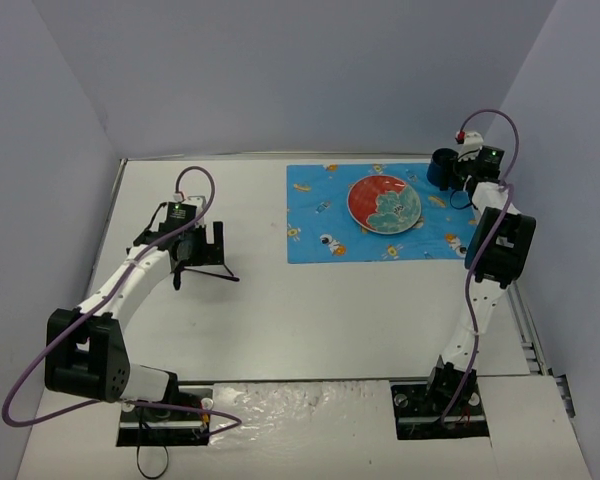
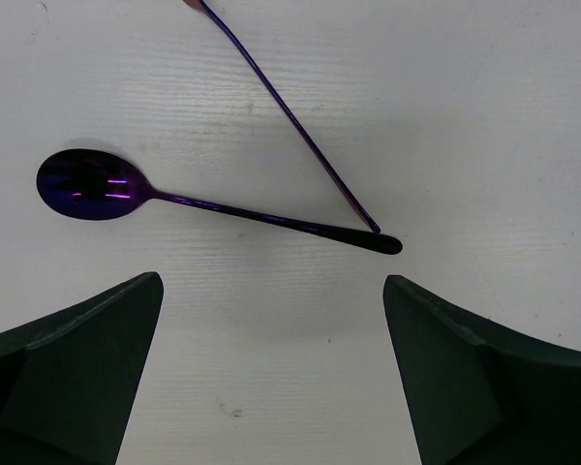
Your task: Set the dinner table for one person
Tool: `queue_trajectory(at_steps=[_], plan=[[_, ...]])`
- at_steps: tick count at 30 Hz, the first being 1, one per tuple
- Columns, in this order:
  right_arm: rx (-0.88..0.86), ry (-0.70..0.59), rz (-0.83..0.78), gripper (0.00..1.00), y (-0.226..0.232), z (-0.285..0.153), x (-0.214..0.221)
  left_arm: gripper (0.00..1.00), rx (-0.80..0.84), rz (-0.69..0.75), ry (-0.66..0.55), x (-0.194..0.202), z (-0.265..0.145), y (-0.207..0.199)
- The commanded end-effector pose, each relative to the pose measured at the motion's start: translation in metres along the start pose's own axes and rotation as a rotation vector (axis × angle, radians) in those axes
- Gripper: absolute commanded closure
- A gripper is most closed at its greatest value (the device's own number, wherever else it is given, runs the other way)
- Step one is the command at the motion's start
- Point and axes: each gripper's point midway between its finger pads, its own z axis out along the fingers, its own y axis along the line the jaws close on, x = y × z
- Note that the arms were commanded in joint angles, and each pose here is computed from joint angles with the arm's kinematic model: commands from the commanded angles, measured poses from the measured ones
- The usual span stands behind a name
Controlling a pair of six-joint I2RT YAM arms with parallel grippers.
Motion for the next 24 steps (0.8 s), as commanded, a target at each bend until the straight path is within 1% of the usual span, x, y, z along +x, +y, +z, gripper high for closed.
queue_trajectory(at_steps=[1,4,7,9,11,12,14,15,18,20,24], plan=[[0.099,-0.187,-0.018,0.17,-0.020,-0.054,-0.090,0.05,-0.020,-0.091,-0.105,-0.031,-0.014,-0.002],[0.113,-0.205,0.019,0.10,-0.008,-0.074,-0.099,0.04,-0.080,-0.195,-0.121,-0.030,-0.016,0.006],[0.133,-0.212,0.059,0.06,0.009,-0.095,-0.105,0.04,-0.124,-0.307,-0.130,-0.027,-0.014,0.012],[0.141,-0.177,0.078,0.05,0.029,-0.099,-0.093,0.04,-0.158,-0.354,-0.126,-0.023,-0.012,0.016],[0.162,-0.184,0.119,0.04,0.044,-0.113,-0.096,0.04,-0.196,-0.412,-0.131,-0.020,-0.010,0.022],[0.172,-0.166,0.144,0.04,0.054,-0.115,-0.086,0.05,-0.208,-0.429,-0.128,-0.019,-0.008,0.024],[0.157,-0.164,0.176,0.04,0.088,-0.117,-0.084,0.05,-0.214,-0.458,-0.120,-0.016,-0.001,0.024],[0.147,-0.165,0.193,0.04,0.098,-0.120,-0.084,0.05,-0.207,-0.464,-0.119,-0.018,0.003,0.022],[0.116,-0.158,0.199,0.04,0.141,-0.125,-0.088,0.06,-0.201,-0.471,-0.116,-0.026,0.012,0.019],[0.054,-0.160,0.202,0.04,0.183,-0.129,-0.093,0.06,-0.201,-0.473,-0.118,-0.033,0.015,0.017],[-0.058,-0.148,0.231,0.04,0.244,-0.139,-0.090,0.11,-0.232,-0.468,-0.129,-0.052,0.027,0.022]])
